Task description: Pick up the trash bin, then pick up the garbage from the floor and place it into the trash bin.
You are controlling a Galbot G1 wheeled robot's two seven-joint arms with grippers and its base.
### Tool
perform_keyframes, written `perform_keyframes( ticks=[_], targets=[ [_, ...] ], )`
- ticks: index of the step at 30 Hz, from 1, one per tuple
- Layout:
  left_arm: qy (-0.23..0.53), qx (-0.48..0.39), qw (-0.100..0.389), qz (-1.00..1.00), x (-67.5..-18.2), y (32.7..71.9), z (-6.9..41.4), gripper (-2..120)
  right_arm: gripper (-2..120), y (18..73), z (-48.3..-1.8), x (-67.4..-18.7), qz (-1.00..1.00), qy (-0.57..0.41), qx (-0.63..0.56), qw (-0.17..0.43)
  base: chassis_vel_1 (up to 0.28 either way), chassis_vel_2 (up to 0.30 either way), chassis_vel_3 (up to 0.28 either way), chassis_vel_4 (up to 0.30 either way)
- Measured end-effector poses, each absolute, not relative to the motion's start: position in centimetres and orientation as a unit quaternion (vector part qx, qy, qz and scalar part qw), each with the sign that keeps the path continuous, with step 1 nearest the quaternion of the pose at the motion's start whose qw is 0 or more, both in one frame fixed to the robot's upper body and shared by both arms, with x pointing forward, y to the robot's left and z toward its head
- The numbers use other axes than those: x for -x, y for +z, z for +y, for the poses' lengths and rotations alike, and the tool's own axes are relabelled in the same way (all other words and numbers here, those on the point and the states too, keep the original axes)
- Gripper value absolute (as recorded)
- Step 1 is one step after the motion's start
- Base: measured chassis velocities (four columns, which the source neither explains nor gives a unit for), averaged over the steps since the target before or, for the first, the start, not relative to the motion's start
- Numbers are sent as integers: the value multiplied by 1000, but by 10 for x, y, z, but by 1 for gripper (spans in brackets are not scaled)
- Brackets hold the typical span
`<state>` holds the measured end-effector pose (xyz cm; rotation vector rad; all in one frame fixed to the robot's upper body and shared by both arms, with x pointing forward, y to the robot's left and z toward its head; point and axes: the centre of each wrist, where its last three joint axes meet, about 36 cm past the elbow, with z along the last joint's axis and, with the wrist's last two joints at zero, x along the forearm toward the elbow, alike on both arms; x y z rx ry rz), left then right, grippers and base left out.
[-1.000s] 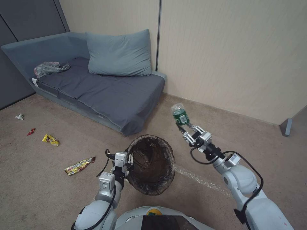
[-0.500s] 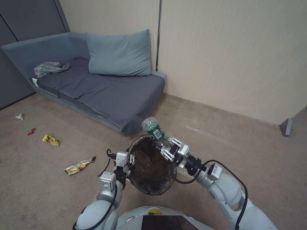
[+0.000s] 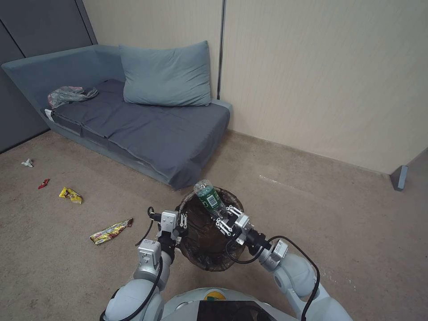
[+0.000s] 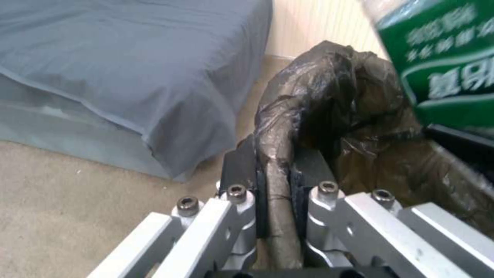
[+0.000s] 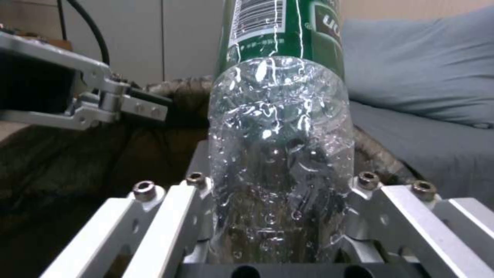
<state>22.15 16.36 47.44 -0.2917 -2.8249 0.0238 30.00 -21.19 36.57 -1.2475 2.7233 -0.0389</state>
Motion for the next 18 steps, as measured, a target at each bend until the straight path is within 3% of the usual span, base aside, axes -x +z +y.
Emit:
perform_keyframes(
  ticks=[11, 18],
  targets=[
    [8, 104, 148, -983, -222, 475, 163, 7, 76, 359, -207, -294, 909, -17, 410, 69, 0, 0, 0, 0],
    [7, 104, 147, -984, -222, 474, 164, 7, 96, 361, -207, -291, 909, -19, 410, 71, 0, 0, 0, 0]
  ],
)
